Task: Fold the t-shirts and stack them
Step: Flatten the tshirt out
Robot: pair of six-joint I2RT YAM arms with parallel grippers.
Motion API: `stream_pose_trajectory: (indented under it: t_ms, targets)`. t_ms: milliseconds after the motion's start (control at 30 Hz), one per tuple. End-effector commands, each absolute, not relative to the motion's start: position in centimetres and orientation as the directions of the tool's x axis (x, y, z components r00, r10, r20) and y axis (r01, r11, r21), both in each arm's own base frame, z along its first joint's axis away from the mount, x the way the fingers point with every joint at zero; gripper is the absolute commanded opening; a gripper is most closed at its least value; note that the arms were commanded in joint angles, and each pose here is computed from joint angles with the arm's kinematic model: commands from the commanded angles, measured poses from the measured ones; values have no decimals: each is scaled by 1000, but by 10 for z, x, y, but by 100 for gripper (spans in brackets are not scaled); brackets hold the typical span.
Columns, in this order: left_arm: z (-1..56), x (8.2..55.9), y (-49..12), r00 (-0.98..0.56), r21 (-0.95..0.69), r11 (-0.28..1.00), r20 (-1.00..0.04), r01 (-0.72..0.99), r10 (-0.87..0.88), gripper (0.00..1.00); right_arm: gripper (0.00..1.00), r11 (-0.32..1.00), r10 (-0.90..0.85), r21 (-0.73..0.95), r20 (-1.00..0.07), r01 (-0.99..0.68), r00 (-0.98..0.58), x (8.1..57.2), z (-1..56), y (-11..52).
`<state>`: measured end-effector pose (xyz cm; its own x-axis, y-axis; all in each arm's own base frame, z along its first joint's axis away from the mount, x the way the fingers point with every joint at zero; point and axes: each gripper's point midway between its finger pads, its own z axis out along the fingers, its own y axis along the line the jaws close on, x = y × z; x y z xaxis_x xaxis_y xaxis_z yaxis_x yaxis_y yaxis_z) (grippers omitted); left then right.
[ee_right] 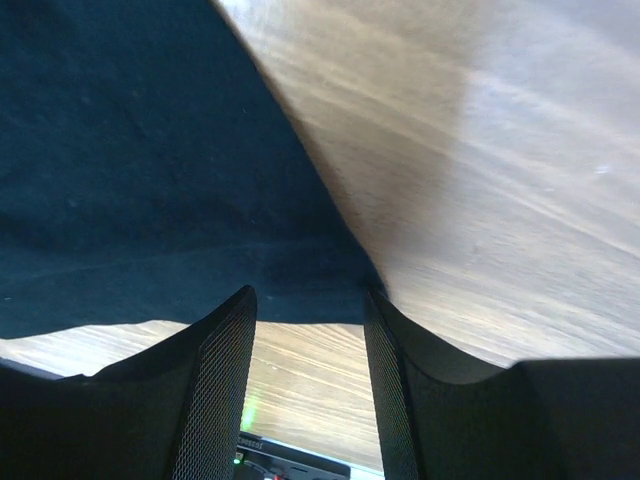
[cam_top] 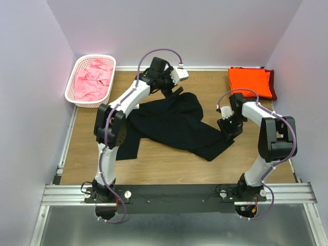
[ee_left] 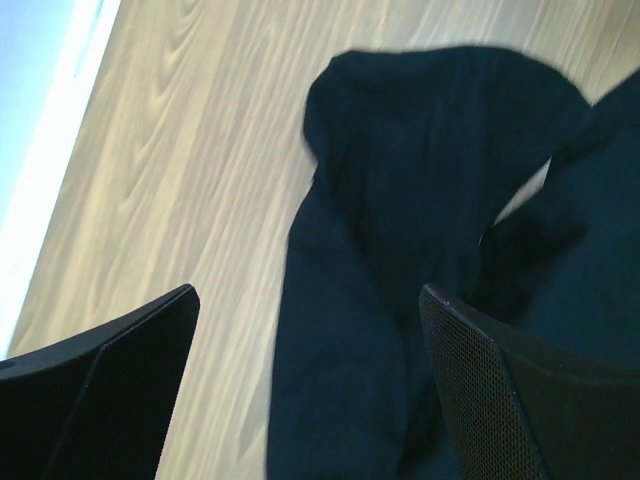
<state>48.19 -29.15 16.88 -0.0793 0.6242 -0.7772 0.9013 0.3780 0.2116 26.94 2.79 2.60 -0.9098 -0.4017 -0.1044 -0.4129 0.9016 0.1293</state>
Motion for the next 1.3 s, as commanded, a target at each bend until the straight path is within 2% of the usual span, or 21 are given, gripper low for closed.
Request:
stream_pose_trajectory:
  t_ms: [0,100,267,500,567,700,867,1100,1267]
  targets:
    - [155,502,-313,-124,182,436,-801,881,585,98,55,909,-387,148,-40,-389,-921,253,10,26]
    - [139,522,-311,-155,216,496,-783,841,603,99,55,911,-391,137,-23,-390,-920,250,2,23]
    - [129,534,-309,-149,250,518,-778,818,611,98,53,915,-388,117,-15,-387,-922,251,-1,19]
    - [129,528,-314,-139,231,497,-787,837,601,96,54,916,-378,86,-139,-391,-915,268,39,19]
    - [129,527,-314,-139,231,496,-787,837,601,97,58,910,-377,111,-174,-399,-910,270,49,21]
    - [129,529,-314,-136,235,496,-786,836,603,96,59,908,-383,126,-144,-400,-913,262,46,16]
    - [130,530,-315,-134,238,496,-786,835,603,96,55,911,-379,141,-90,-388,-921,256,28,6]
    - [129,529,-313,-141,237,498,-781,834,608,96,52,916,-379,113,-81,-386,-922,260,13,-1]
    - [130,533,-314,-148,236,512,-786,826,600,98,51,919,-379,105,-42,-381,-925,243,-2,-5]
